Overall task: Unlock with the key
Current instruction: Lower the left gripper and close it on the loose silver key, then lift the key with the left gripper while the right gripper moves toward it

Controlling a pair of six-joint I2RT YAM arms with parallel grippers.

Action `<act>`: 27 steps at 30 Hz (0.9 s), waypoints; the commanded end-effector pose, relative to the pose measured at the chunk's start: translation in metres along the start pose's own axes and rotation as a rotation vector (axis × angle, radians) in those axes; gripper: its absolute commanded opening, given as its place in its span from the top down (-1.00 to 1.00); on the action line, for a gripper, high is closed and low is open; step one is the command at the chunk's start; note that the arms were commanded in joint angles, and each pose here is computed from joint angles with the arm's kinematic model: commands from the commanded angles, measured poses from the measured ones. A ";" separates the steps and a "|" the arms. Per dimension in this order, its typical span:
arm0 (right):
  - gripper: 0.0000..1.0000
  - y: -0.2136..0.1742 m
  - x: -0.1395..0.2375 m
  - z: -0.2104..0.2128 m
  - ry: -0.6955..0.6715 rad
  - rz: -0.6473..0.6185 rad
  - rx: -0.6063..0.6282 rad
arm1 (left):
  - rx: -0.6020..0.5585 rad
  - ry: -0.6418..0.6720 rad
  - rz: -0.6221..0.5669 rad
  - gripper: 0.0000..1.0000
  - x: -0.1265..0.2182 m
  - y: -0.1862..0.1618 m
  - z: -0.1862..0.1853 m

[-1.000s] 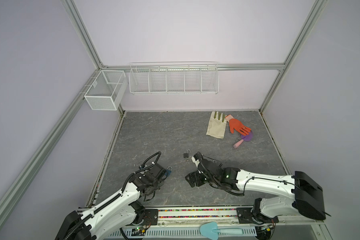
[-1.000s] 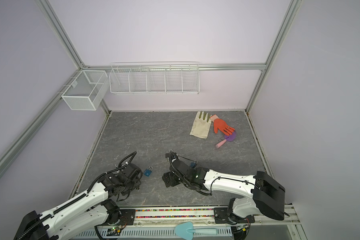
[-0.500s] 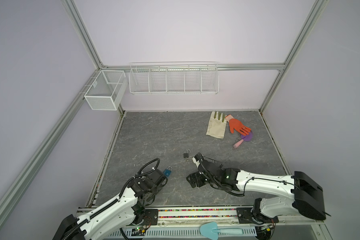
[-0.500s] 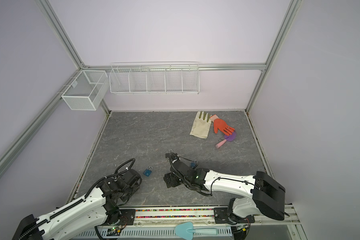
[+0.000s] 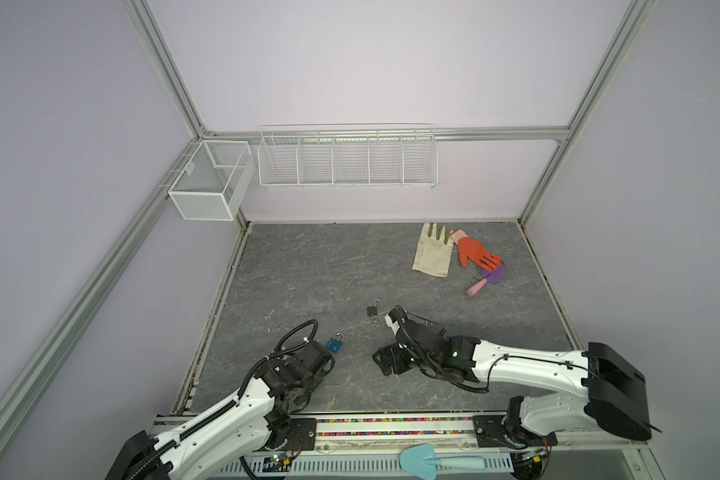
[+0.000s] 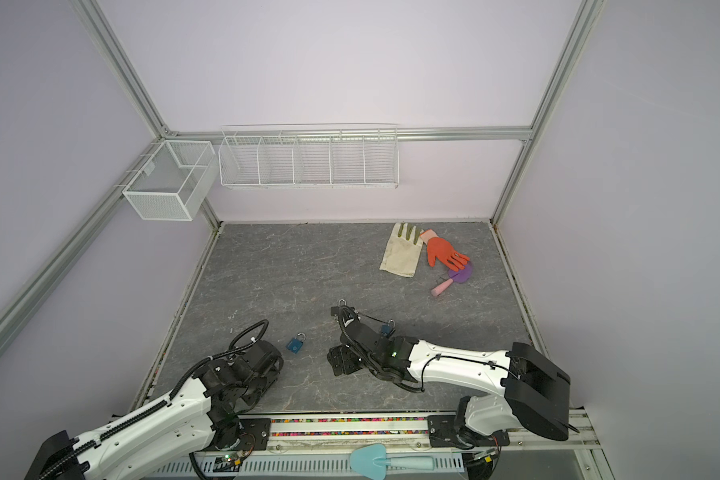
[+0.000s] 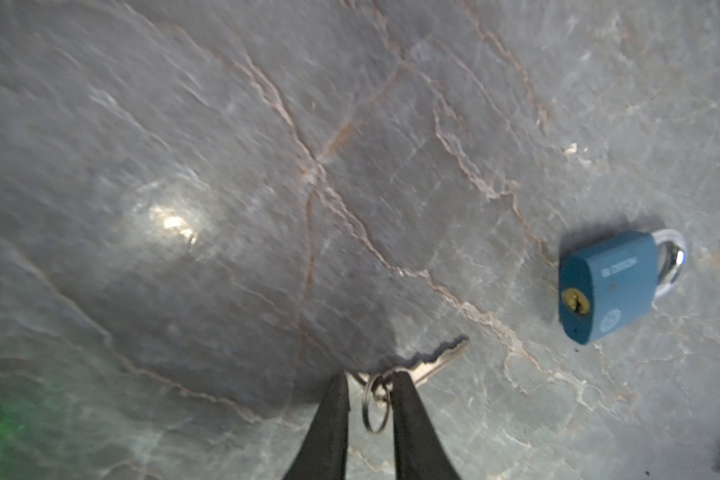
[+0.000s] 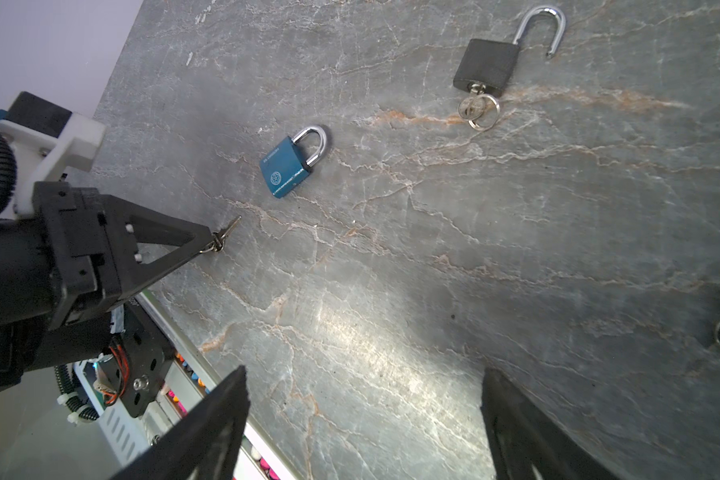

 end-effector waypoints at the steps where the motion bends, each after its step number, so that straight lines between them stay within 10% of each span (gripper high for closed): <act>1: -0.78 -0.003 -0.004 -0.003 -0.028 0.013 0.008 | 0.029 0.006 -0.004 0.62 -0.003 0.000 0.006; 27: -0.78 0.016 0.010 0.003 0.062 -0.032 -0.078 | 0.136 -0.298 0.051 1.00 0.014 -0.002 -0.034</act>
Point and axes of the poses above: each gripper's point midway between its finger pads, its own x axis back along the fingers, its own z axis along the line the jaws close on, y = z × x, the point moved 6 cm from there along x, back along the fingers
